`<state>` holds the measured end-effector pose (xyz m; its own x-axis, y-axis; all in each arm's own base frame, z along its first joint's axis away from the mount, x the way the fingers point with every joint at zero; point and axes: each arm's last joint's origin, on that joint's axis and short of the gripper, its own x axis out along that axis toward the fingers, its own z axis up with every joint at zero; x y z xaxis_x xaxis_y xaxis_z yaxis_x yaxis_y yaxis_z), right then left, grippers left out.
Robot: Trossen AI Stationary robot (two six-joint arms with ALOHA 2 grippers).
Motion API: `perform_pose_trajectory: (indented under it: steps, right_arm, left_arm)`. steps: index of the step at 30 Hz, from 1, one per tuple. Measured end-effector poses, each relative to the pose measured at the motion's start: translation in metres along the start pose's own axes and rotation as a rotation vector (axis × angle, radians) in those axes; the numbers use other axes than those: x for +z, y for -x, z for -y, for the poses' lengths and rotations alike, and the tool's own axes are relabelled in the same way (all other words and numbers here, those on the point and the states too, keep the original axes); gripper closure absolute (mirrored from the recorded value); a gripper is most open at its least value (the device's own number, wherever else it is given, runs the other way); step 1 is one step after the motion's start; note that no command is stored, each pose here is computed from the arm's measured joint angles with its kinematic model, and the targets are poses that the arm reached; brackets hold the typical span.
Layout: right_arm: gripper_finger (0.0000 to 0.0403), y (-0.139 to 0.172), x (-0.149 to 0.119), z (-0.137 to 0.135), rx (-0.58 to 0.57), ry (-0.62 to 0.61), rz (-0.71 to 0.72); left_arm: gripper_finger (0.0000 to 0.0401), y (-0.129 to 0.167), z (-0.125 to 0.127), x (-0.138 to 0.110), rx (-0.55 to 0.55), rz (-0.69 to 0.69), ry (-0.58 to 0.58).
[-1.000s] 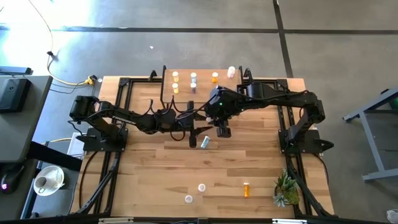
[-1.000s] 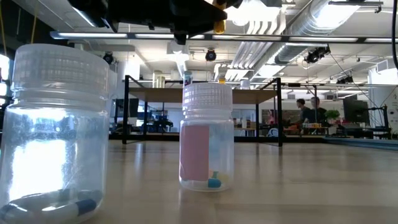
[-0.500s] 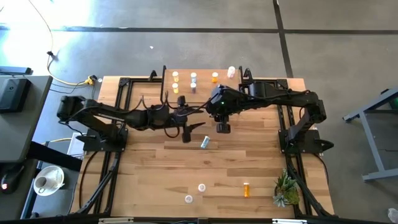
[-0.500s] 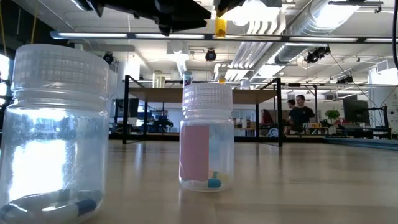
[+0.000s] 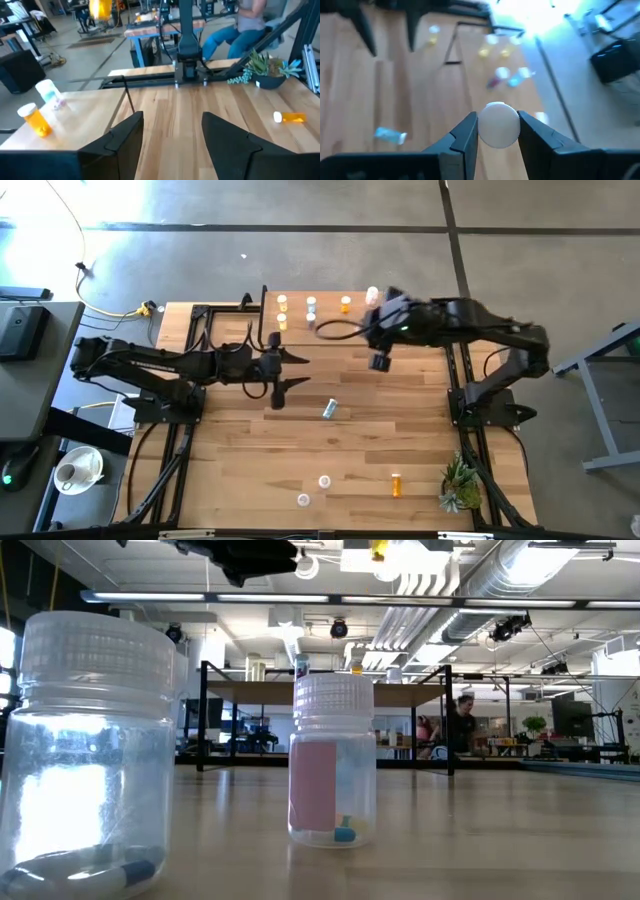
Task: Pick and place medicine bottles onto shelf by color
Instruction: Put the top orange pill bottle on the shelf aligned with the other orange pill bottle
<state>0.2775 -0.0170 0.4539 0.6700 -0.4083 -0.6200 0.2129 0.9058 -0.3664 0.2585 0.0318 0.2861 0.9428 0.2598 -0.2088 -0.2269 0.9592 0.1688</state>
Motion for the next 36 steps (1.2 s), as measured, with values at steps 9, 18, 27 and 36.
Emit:
perform_pose_trajectory:
  steps: [9,18,27,36]
  right_arm:
    - [0.0297,0.022,-0.012,0.039,-0.093,-0.130,0.038]
    - [0.0297,-0.042,-0.015,0.061,0.021,-0.195,-0.091]
    - [0.0297,-0.109,-0.021,0.071,0.131,-0.218,-0.194]
    - [0.0297,-0.125,-0.033,0.081,0.123,-0.269,-0.288]
  left_arm:
    - [0.0224,0.016,0.000,-0.032,0.027,0.063,0.074]
    - [0.0224,0.043,0.000,-0.036,0.015,0.115,0.112]
    - [0.0226,0.069,-0.001,-0.040,0.000,0.170,0.125]
    - [0.0227,0.074,-0.001,-0.042,0.012,0.147,0.124]
